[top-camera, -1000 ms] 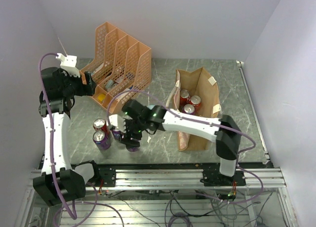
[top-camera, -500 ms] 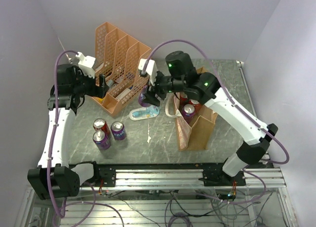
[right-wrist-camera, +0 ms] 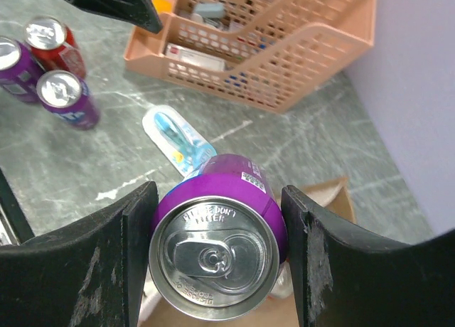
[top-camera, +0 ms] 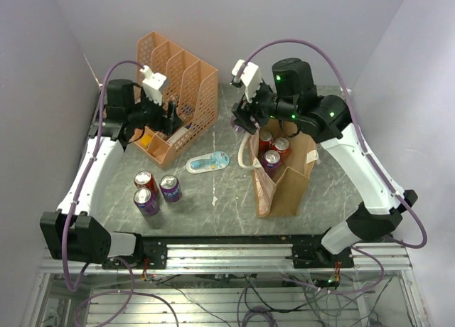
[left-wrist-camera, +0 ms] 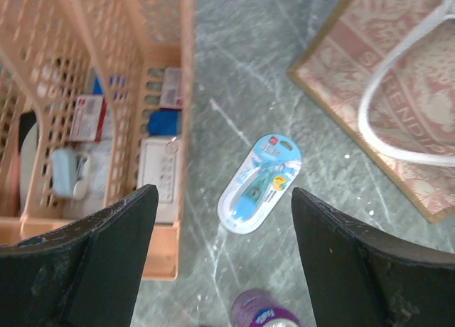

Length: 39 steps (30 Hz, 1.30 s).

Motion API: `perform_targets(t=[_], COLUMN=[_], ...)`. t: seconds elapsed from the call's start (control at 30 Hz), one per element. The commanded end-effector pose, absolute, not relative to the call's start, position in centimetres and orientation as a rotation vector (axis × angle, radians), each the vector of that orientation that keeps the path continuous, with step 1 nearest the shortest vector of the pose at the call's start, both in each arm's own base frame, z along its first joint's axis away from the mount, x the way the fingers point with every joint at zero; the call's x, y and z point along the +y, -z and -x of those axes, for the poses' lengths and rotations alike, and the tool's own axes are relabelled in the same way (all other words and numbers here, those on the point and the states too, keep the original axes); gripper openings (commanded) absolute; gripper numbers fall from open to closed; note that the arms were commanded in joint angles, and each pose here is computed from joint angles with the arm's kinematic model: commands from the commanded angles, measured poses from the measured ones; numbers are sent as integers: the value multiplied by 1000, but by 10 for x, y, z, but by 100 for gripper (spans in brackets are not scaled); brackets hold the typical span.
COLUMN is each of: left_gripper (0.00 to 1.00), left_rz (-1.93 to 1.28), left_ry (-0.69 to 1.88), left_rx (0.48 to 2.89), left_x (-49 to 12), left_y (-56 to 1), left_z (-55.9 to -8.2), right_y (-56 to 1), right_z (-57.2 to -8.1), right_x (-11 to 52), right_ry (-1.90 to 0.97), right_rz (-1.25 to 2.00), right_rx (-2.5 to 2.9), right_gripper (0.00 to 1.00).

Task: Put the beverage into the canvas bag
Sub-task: Place the drink in the canvas bag.

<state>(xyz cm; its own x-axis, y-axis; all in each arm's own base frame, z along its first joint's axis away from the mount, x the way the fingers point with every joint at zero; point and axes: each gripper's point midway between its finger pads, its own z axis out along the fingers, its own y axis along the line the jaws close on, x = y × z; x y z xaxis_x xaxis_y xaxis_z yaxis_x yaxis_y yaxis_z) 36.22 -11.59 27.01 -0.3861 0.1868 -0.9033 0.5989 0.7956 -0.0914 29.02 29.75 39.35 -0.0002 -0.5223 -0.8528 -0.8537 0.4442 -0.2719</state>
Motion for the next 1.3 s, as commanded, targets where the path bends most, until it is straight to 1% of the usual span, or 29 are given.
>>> perform_targets(t=[0.0, 0.17, 0.23, 0.47, 0.67, 0.87, 0.97, 1.1, 1.27], left_gripper=[86, 86, 86, 86, 87, 87, 88, 89, 90], left_rz=[-737, -804, -890, -1264, -1513, -1564, -1553, -1541, -1605], left_ry=[583, 665, 704, 806, 870, 994, 1013, 1035, 1065], left_rx=[1808, 1782, 1741, 1543, 1341, 1291, 1324, 1347, 1353], left_x=[-160, -202, -224, -305, -361, -405, -420, -429, -435], left_y=[-309, -316, -316, -323, -340, -347, -343, -337, -318], left_z=[-367, -363, -353, -304, -254, -224, -216, -202, -181], right_y=[-433, -422, -417, -398, -367, -363, -358, -355, -350], right_z=[-292, -307, -311, -323, -318, -329, -332, -339, -341], right_x=[255, 210, 193, 154, 150, 146, 146, 139, 134], right_ry=[-290, -202, -166, -168, -289, -324, -334, -289, -271], right_rz=[1052, 940, 910, 793, 815, 758, 734, 690, 661], right_rx=[1632, 1726, 1754, 1858, 1944, 1952, 1976, 2000, 2022], right_gripper=[20, 20, 19, 19, 19, 19, 19, 17, 16])
